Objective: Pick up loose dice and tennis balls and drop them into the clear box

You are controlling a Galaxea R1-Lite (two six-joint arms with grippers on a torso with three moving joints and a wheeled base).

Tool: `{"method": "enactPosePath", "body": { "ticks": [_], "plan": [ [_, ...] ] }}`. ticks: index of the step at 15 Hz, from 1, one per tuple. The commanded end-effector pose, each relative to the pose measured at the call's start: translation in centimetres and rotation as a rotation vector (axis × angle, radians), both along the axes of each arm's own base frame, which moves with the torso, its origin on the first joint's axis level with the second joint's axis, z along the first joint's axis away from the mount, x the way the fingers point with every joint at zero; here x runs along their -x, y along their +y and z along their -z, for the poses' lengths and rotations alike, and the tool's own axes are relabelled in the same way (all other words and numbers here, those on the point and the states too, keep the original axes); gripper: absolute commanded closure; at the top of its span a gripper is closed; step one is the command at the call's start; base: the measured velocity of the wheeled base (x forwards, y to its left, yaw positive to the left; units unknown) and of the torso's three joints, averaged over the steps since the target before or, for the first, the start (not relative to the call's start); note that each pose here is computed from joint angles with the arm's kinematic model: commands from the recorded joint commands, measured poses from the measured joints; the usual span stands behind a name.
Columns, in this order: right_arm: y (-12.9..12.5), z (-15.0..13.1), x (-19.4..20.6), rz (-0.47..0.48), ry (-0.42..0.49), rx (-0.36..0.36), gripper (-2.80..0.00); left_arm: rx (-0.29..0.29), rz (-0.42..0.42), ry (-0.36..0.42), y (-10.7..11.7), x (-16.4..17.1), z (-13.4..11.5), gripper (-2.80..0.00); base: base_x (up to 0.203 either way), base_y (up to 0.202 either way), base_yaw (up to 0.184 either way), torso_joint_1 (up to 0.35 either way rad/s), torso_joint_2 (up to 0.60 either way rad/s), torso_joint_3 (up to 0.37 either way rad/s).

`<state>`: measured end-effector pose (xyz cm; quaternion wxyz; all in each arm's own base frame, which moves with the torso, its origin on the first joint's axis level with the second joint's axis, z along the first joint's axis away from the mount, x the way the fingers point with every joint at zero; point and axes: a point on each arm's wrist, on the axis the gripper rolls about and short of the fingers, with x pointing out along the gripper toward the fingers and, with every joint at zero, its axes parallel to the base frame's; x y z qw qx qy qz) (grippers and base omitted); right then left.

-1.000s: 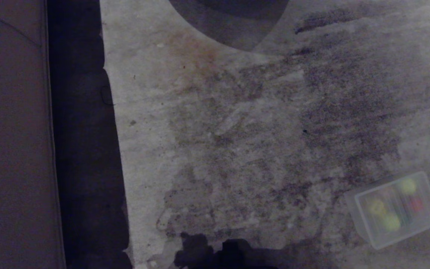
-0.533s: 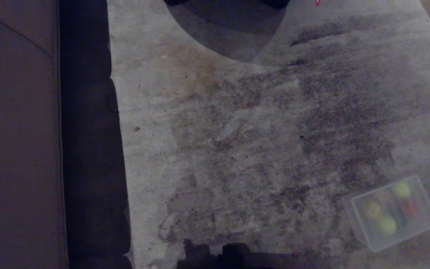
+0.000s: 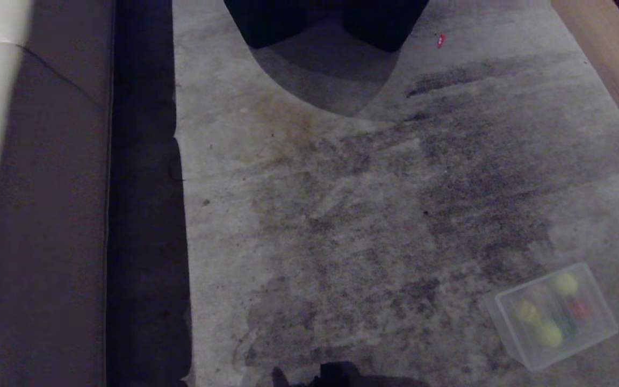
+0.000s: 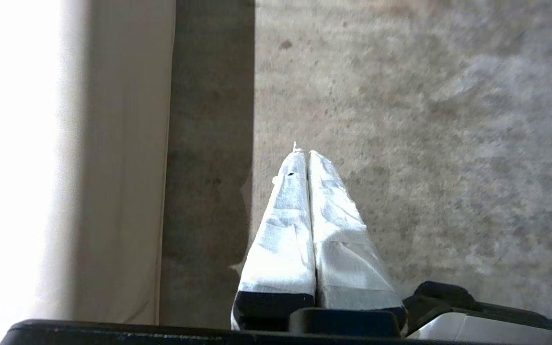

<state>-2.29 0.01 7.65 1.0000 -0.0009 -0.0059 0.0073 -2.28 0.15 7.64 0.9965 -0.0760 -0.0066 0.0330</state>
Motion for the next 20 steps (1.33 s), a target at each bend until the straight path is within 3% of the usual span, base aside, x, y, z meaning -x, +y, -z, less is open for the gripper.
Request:
{"method": "enactPosePath", "body": {
  "ticks": [1, 20],
  "plan": [
    [0.00, 0.16, -0.07, -0.002, 0.009, 0.004, 0.00, 0.001, -0.001, -0.001, 0.00, 0.00, -0.01, 0.00, 0.000, 0.000, 0.000, 0.002, 0.00, 0.206],
    [-0.01, 0.16, -0.07, 0.004, 0.009, -0.023, 0.00, 0.001, -0.001, 0.000, 0.00, -0.01, -0.01, 0.00, 0.000, 0.000, 0.000, 0.002, 0.00, 0.203]
  ]
}}
